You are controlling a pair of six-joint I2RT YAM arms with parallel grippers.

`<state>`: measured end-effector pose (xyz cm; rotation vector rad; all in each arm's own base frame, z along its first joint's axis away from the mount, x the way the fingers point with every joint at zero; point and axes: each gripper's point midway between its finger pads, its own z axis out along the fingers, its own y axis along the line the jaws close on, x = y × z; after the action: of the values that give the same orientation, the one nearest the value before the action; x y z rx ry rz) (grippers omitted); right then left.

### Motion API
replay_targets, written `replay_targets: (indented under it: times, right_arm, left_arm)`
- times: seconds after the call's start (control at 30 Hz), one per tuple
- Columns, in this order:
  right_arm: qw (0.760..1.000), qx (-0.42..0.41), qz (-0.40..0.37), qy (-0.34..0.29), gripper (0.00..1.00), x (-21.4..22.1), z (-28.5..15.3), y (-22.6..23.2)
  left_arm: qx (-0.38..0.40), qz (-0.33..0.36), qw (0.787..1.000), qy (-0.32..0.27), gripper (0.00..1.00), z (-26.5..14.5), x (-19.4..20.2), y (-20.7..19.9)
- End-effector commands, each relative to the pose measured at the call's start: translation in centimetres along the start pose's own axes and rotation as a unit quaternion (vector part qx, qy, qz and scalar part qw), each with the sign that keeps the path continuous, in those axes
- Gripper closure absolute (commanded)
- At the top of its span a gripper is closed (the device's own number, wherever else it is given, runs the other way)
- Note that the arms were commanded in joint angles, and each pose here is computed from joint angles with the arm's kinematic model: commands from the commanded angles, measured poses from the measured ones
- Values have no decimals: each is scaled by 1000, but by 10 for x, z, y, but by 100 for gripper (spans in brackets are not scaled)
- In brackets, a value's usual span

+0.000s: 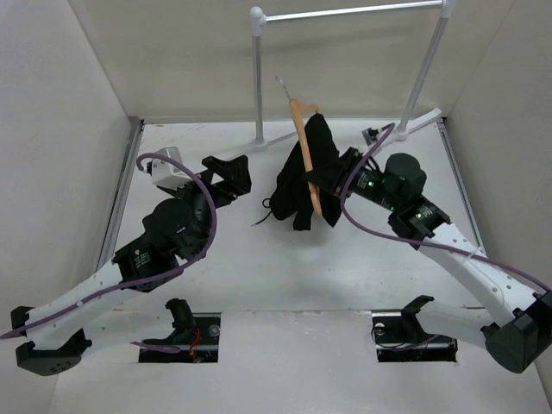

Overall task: Place the trousers on the hanger
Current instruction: Place the hanger at the clothesline.

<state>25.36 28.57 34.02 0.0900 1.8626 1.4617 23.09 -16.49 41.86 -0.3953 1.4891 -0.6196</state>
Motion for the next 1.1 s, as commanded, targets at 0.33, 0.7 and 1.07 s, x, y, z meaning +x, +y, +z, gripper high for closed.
replay_targets:
  times: [0.33, 0.7, 1.07]
  right_arm:
    - [951, -181, -96, -230, 96, -191, -50, 126]
    - [943, -141, -73, -292, 95, -262, -60, 78]
    - [947, -126, -54, -290, 96, -298, -38, 43]
  left_arm:
    - [-55, 34, 995, 81, 0, 14, 65, 57]
    - [-88, 10, 986, 143, 0, 24, 103, 94]
    - [-105, 16, 982, 159, 0, 30, 119, 110]
